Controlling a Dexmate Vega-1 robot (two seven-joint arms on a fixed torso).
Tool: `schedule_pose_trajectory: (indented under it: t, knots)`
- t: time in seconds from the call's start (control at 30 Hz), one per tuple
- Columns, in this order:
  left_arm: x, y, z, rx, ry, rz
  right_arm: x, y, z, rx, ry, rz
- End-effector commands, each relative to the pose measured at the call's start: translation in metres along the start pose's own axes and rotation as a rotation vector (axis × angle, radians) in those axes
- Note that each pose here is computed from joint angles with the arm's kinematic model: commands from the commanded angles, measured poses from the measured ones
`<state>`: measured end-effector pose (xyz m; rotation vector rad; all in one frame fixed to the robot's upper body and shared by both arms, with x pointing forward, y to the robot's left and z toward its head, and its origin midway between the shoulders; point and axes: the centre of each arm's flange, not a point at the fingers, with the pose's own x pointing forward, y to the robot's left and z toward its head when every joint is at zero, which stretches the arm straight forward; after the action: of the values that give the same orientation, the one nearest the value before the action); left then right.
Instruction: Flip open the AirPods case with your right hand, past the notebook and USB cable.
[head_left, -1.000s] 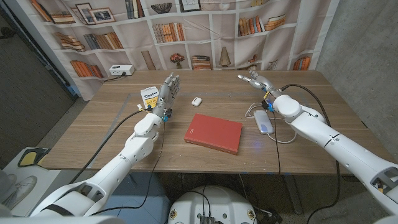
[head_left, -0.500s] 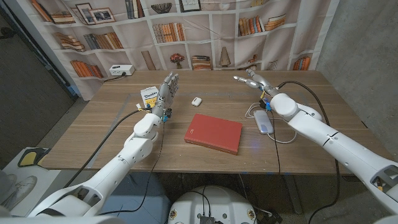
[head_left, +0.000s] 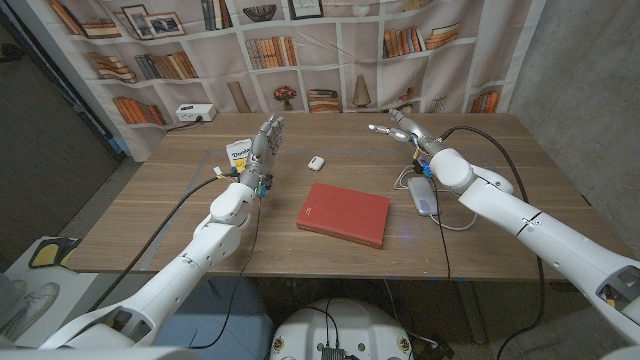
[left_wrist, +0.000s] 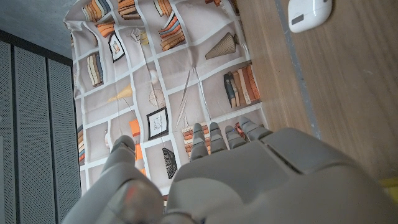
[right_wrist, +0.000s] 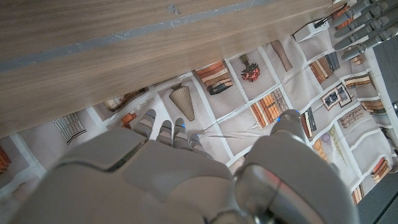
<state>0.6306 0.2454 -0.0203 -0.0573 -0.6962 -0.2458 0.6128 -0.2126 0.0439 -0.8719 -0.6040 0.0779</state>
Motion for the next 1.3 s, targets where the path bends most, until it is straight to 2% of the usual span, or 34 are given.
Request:
schedule_pose_trajectory:
  t: [0.03,0.37,0.57,0.9,1.3]
  knots:
    - [-0.014,0.011,0.008,0.053,-0.002,0.035,0.001,0.003,0.018,-0.09,-0.027,-0.007]
    - [-0.029,0.02,0.007,0.058,-0.007,0.069,0.003,0.009,0.039,-0.213,-0.04,-0.015]
    - [-0.035,0.021,0.008,0.06,-0.018,0.071,0.004,0.012,0.049,-0.284,-0.033,-0.022]
    - [-0.04,0.021,0.004,0.056,-0.012,0.085,0.009,0.017,0.057,-0.327,-0.027,0.002]
    - [-0.046,0.021,-0.004,0.044,-0.003,0.104,0.013,0.015,0.065,-0.36,-0.014,0.013]
